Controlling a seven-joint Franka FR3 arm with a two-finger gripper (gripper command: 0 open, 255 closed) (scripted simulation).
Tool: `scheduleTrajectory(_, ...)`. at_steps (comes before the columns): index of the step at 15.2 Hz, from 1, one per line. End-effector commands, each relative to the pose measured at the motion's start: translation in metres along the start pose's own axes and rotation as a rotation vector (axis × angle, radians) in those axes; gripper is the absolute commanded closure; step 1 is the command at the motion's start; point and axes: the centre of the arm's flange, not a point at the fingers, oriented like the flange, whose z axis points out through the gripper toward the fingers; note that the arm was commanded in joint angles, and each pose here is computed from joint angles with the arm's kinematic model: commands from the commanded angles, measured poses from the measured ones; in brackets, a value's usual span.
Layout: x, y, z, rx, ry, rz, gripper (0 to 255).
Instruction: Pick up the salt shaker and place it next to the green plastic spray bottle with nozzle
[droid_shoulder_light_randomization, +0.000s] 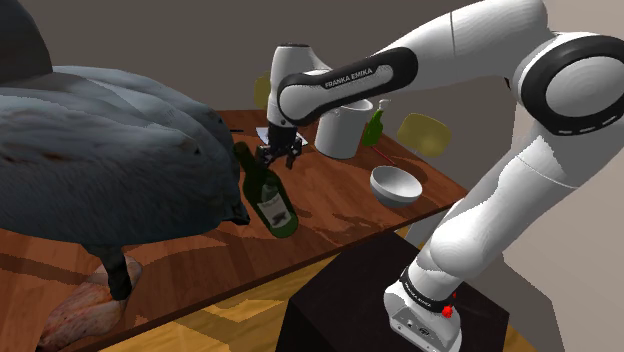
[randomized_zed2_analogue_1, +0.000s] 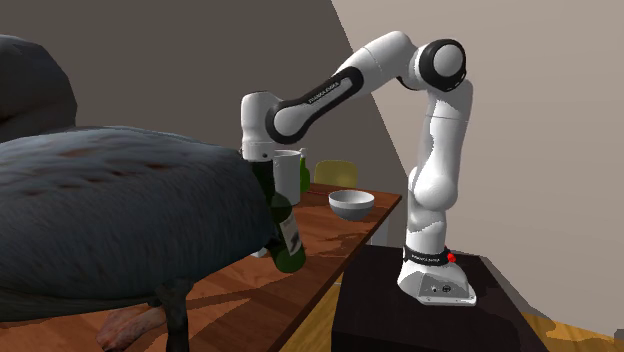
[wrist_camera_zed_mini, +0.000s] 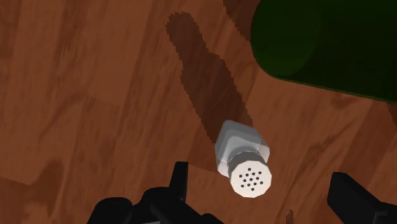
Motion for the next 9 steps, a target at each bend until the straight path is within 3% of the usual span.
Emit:
scheduleTrajectory(1, 0.006, -0.004, 0.012, -0.001, 0.004, 0.001, 0)
scheduleTrajectory(9, 0.006, -0.004, 0.042, -0.001, 0.004, 0.001, 0)
